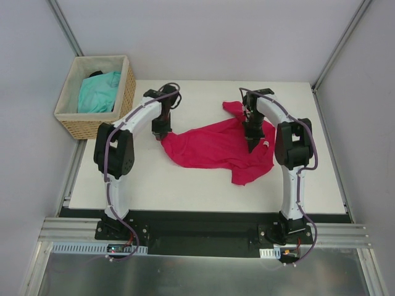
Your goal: Fold and stack the t-shirts
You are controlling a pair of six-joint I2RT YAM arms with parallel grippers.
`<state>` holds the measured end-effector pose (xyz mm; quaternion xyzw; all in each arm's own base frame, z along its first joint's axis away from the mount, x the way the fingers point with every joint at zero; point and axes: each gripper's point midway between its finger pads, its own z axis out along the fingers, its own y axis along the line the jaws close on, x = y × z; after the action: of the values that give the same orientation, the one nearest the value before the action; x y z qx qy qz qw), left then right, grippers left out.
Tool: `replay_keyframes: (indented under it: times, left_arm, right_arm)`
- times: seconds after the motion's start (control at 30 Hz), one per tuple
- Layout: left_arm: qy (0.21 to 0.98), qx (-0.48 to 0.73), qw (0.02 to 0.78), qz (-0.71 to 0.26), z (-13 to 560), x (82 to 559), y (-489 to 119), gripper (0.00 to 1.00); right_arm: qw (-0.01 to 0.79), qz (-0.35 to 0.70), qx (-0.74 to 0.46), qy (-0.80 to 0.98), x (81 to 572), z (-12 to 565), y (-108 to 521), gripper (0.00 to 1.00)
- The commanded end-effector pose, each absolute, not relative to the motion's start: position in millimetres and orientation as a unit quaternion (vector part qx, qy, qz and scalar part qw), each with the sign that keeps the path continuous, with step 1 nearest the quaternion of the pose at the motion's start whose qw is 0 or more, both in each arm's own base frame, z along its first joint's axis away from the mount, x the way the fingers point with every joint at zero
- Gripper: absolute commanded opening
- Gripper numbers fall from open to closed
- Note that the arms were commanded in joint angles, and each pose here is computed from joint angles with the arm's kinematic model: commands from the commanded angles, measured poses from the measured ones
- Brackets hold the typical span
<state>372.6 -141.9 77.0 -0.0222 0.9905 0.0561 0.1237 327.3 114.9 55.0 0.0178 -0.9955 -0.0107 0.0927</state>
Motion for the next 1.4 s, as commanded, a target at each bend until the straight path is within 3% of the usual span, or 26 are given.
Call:
replay_keyframes:
  times: [0.0,0.37,0.47,0.5,0.63,0.73,0.87,0.9,0.97,1.0,1.03,1.13,1.17,1.27,1.37]
  left_arm:
    - [0.985,-0.066,0.092,0.132,119,335,-77,0.00]
    - [0.984,-0.046,0.029,0.169,131,314,-57,0.02]
    - [0.984,-0.053,0.019,0.168,136,314,-60,0.32]
    - [0.985,-0.053,0.021,0.166,138,315,-61,0.47]
    - [0.980,-0.064,0.050,0.180,159,329,-57,0.49]
    - [0.980,-0.087,0.096,0.152,185,342,-65,0.47]
    - [0.979,-0.067,0.189,-0.037,225,364,-124,0.48]
    - [0.953,-0.060,0.278,-0.107,263,382,-142,0.49]
    - [0.931,-0.046,0.312,-0.184,270,381,-164,0.54]
    - [0.892,-0.038,0.391,-0.223,309,391,-170,0.56]
    - [0.878,-0.027,0.415,-0.236,316,393,-173,0.57]
    - [0.860,0.015,0.438,-0.260,314,394,-183,0.58]
    - [0.862,0.027,0.431,-0.265,308,393,-187,0.58]
    - [0.870,0.048,0.405,-0.275,286,395,-196,0.59]
    - [0.876,0.047,0.387,-0.283,269,399,-202,0.59]
  right_arm:
    - [0.100,-0.010,0.025,-0.995,328,69,117,0.01]
    - [0.104,-0.006,0.028,-0.994,327,71,115,0.01]
    - [0.102,-0.003,0.028,-0.994,326,73,113,0.01]
    - [0.100,-0.001,0.028,-0.995,327,73,112,0.01]
    - [0.092,0.010,0.028,-0.995,326,80,108,0.01]
    - [0.074,0.016,0.022,-0.997,327,87,104,0.01]
    - [0.053,-0.048,0.018,-0.997,306,108,118,0.01]
    - [0.066,-0.074,0.018,-0.995,290,102,126,0.01]
    - [0.072,-0.092,0.027,-0.993,271,102,129,0.01]
    - [0.071,-0.089,0.032,-0.993,254,102,127,0.02]
    - [0.069,-0.096,0.040,-0.992,247,102,127,0.03]
    - [0.033,-0.104,0.055,-0.992,227,100,126,0.23]
    - [0.027,-0.107,0.058,-0.992,222,96,128,0.39]
    - [-0.026,-0.126,0.057,-0.990,223,82,134,0.48]
    - [-0.052,-0.134,0.067,-0.987,228,66,141,0.50]
